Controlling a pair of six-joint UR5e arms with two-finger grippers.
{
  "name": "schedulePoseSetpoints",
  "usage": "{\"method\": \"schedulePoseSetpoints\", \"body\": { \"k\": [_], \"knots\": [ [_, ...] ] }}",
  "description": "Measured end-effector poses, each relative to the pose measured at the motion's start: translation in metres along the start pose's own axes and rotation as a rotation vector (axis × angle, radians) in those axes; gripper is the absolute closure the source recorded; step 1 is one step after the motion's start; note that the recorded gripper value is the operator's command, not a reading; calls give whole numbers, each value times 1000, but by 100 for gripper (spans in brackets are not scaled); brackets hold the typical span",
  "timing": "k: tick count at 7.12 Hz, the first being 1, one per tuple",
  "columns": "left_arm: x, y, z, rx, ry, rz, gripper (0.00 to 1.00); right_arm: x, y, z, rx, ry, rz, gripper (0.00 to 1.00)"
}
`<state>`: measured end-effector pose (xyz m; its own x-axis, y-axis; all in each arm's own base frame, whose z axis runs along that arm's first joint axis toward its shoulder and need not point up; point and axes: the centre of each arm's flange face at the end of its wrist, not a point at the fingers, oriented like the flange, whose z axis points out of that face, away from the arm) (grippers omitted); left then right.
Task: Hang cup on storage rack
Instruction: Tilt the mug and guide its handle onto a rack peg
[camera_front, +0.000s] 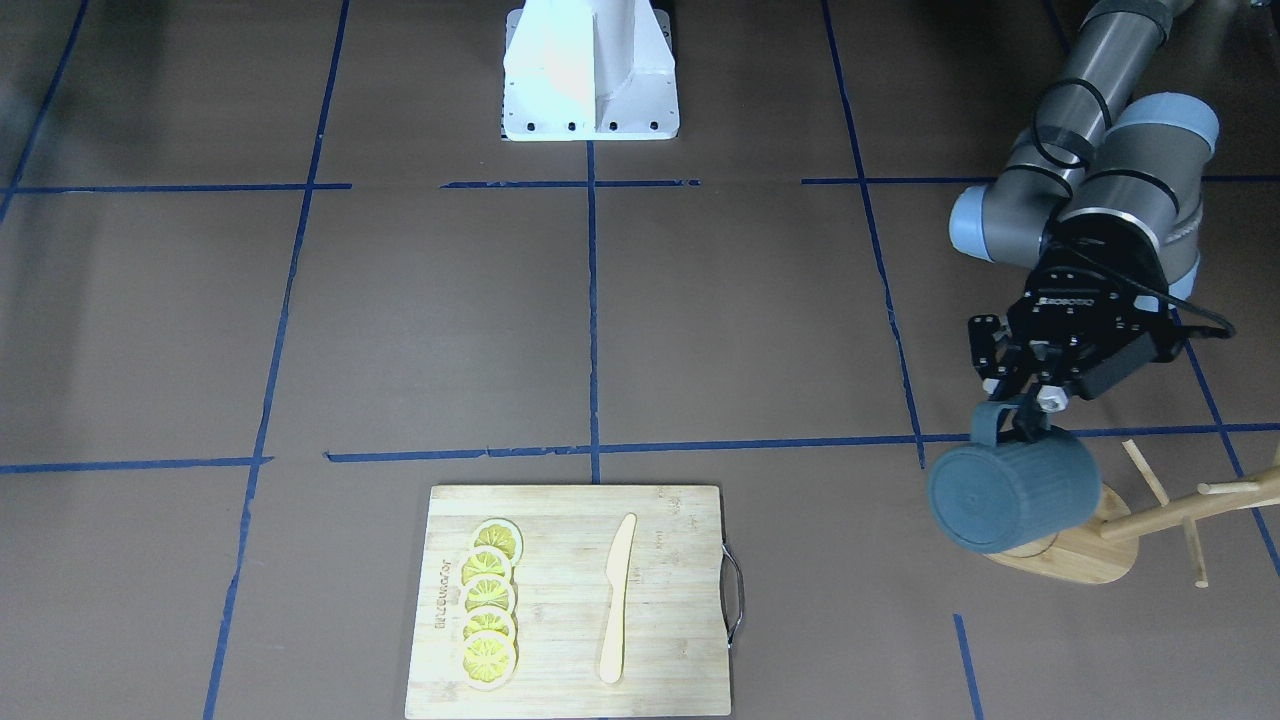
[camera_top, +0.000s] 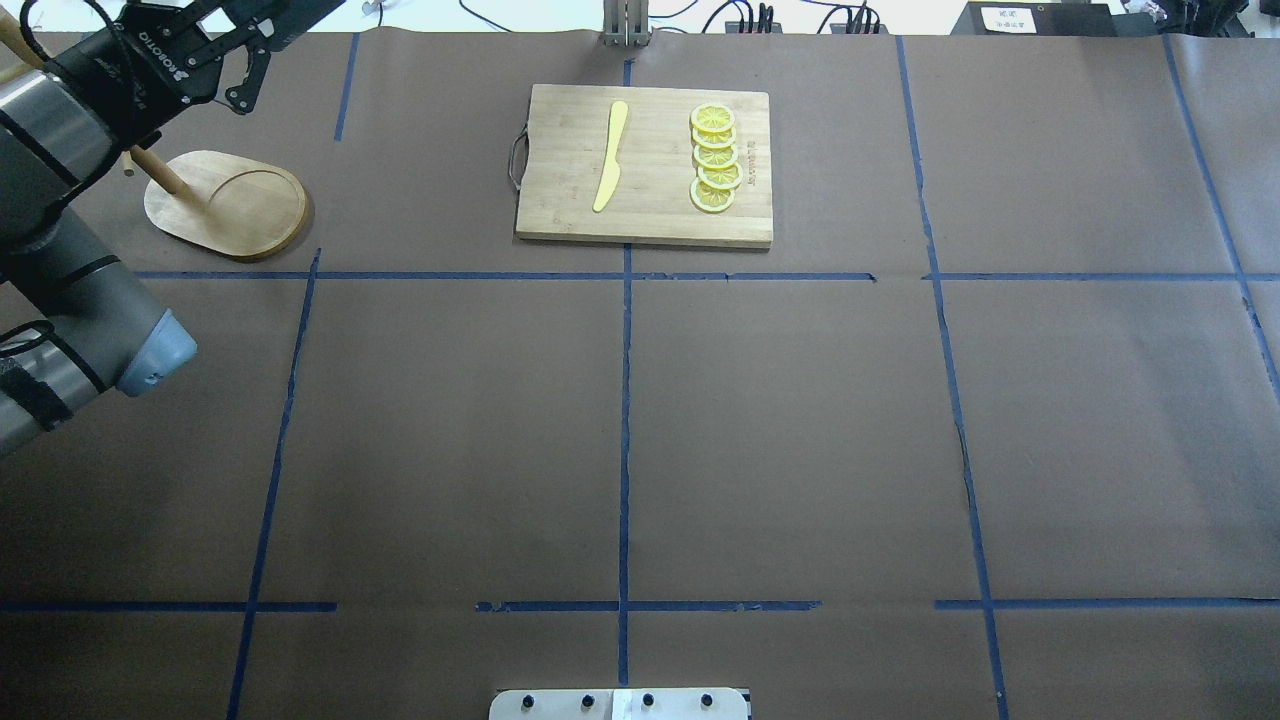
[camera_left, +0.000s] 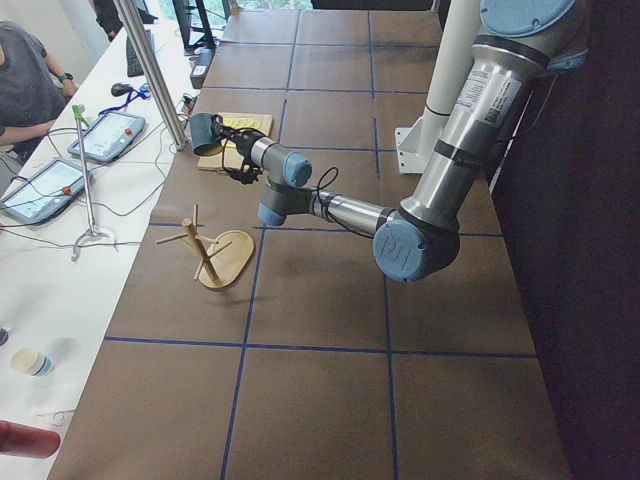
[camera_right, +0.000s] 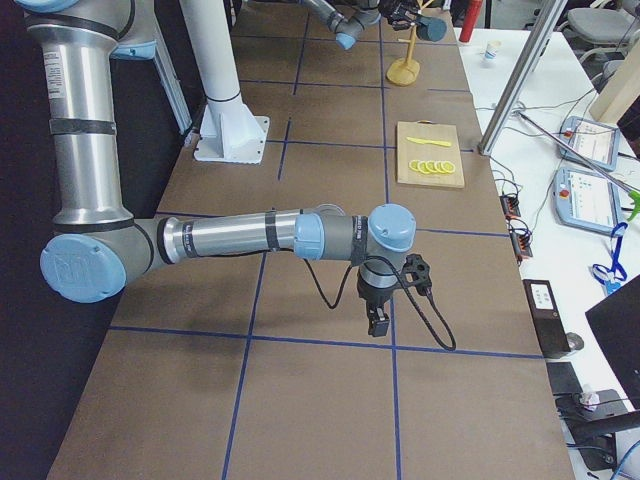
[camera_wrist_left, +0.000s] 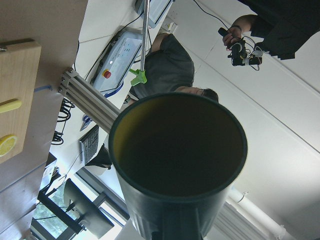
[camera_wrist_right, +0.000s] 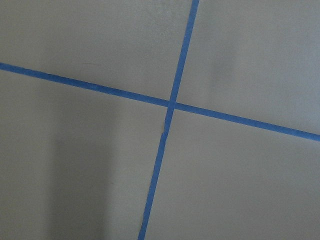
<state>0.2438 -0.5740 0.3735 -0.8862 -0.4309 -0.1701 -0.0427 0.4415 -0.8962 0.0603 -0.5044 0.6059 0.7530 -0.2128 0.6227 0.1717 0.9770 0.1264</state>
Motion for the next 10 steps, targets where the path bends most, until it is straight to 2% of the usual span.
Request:
{"method": "schedulePoseSetpoints", "body": {
  "k": [5,10],
  "knots": [
    [21,-82,-58,-37,54,-25,99,-1,-1,-1,2,0,-3,0],
    [34,-117,-90,-8,79,-11,99,-6,-1,-7,14,4,-8,0]
  ]
}}
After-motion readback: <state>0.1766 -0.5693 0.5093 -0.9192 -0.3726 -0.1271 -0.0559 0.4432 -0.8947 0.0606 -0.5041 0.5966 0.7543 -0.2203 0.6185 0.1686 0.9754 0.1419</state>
